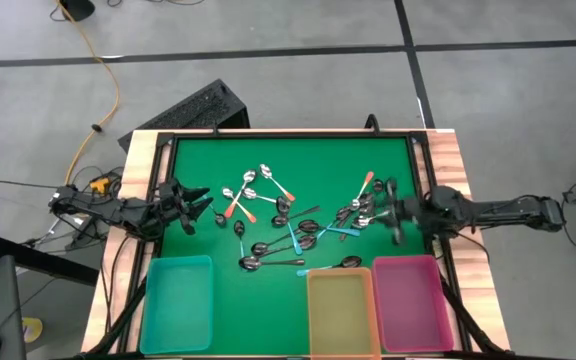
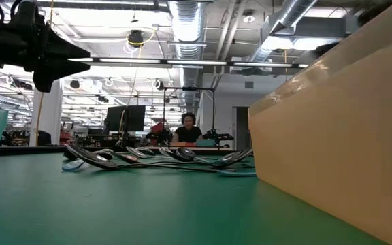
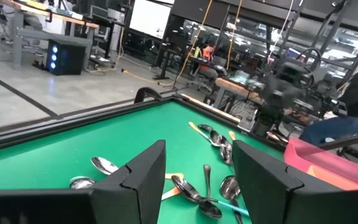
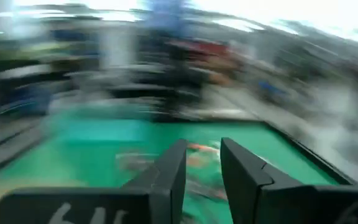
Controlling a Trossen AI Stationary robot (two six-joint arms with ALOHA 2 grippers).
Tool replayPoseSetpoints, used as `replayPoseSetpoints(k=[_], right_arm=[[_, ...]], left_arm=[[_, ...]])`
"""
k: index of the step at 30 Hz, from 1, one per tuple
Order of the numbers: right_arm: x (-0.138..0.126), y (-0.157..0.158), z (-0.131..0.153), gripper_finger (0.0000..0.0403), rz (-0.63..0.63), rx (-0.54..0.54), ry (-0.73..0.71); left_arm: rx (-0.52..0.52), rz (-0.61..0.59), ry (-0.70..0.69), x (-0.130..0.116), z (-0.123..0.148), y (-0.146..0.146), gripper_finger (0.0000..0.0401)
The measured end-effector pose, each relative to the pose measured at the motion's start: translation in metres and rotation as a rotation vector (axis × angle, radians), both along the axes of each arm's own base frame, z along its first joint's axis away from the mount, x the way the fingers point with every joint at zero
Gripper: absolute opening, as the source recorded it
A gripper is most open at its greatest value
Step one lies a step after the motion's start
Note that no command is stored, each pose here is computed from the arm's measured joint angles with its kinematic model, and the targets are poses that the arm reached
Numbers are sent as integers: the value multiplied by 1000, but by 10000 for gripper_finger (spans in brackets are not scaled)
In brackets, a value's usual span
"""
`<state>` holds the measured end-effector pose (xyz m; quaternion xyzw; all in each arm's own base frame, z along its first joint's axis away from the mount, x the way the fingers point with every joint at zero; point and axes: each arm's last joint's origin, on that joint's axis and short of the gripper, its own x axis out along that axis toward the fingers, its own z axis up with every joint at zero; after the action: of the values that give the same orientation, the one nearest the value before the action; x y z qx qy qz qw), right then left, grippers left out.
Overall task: Sort silverware by color (type)
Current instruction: Put the blue spoon into the pink bin
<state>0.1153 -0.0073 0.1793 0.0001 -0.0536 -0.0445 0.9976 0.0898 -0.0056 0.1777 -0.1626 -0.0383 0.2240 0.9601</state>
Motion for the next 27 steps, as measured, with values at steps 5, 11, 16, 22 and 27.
replayPoseSetpoints(k=[5, 11, 16, 22, 27], right_arm=[[-1, -5, 1, 108, -145, 207, -47], [-1, -3, 3, 108, -91, 344, -82], [-1, -3, 3, 108, -78, 489, -105], [-1, -4, 3, 108, -74, 532, -113], [-1, -5, 2, 108, -95, 528, -109]], left_arm=[[1, 2, 4, 0, 0, 0, 169], [2, -2, -23, 0, 3, 0, 169], [1, -61, -109, 0, 12, -1, 169], [-49, -88, -222, -2, 22, -2, 169], [-88, -87, -265, -6, 38, 0, 169]])
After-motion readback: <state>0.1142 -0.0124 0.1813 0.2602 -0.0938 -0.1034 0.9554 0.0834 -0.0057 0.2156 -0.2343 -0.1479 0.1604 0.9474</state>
